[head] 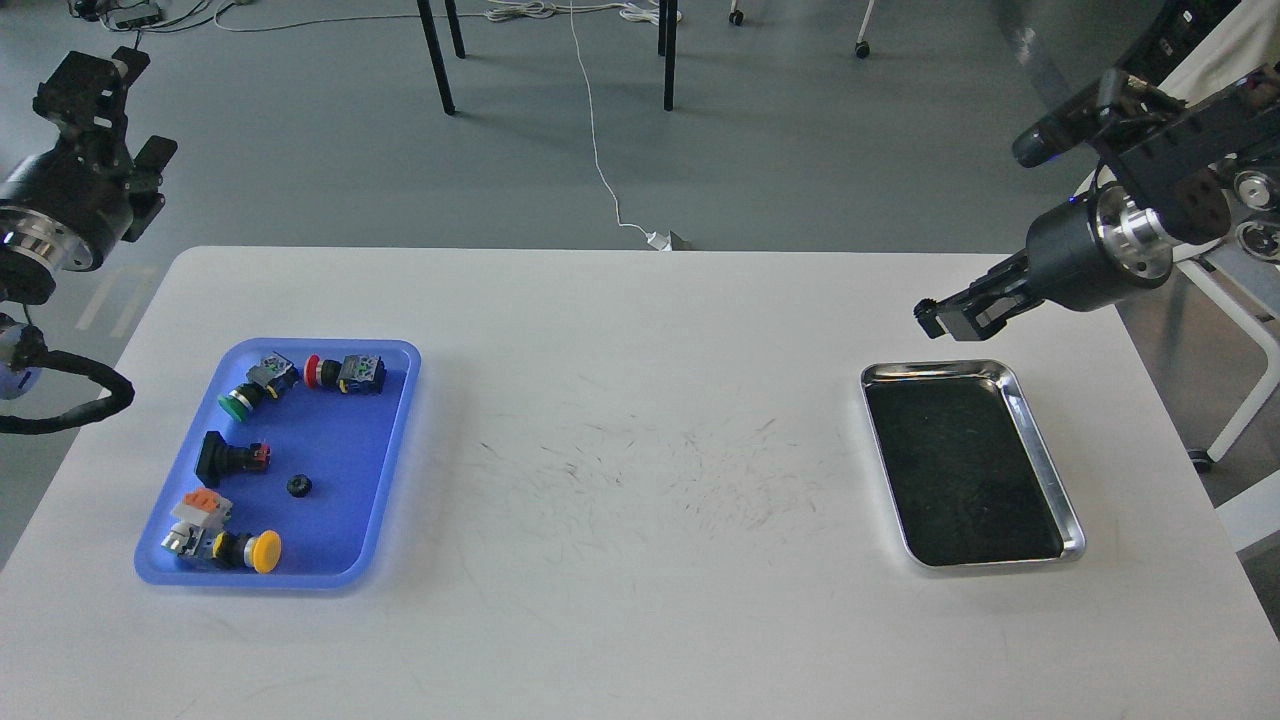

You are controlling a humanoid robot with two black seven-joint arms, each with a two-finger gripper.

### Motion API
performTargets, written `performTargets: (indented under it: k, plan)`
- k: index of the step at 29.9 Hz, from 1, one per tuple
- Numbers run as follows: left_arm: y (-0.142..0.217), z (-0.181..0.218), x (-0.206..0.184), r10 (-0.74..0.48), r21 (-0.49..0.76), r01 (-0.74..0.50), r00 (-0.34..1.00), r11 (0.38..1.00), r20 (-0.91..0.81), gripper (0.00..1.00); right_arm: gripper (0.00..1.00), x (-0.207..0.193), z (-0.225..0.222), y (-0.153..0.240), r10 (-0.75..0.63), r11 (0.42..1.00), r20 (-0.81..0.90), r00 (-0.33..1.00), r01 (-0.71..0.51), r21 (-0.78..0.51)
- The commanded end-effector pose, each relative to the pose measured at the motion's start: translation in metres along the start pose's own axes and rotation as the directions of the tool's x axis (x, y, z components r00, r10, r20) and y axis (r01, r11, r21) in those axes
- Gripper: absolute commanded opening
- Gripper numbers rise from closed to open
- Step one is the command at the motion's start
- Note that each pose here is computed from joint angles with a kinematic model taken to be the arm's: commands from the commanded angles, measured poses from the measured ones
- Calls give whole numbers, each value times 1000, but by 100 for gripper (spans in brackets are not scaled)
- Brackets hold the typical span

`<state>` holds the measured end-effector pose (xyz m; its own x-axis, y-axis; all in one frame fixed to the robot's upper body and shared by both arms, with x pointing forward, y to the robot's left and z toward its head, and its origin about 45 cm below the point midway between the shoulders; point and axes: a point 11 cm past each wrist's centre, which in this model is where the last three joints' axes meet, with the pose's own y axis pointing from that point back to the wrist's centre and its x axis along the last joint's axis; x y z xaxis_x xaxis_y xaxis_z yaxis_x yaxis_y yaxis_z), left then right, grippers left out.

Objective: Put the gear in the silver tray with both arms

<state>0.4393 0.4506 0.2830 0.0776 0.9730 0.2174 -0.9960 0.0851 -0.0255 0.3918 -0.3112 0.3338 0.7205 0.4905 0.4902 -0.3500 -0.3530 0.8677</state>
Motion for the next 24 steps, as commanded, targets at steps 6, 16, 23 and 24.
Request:
performTargets:
  k: [6,16,23,24]
  plan:
    - [2,-3,-1,-10,6,10,1000,1000,-6,98,13,-54,42,23,91,996,216,972,-87,-30]
    - [5,-3,4,-8,9,9,1000,1000,-5,98,13,-127,59,-12,41,999,367,929,-39,-12]
    - [7,2,12,-8,2,8,1000,1000,-14,98,13,-141,63,-43,4,1000,375,927,5,-23]
    - [7,3,12,-8,1,8,1000,1000,-14,98,13,-148,64,-51,-11,1000,379,926,21,-22]
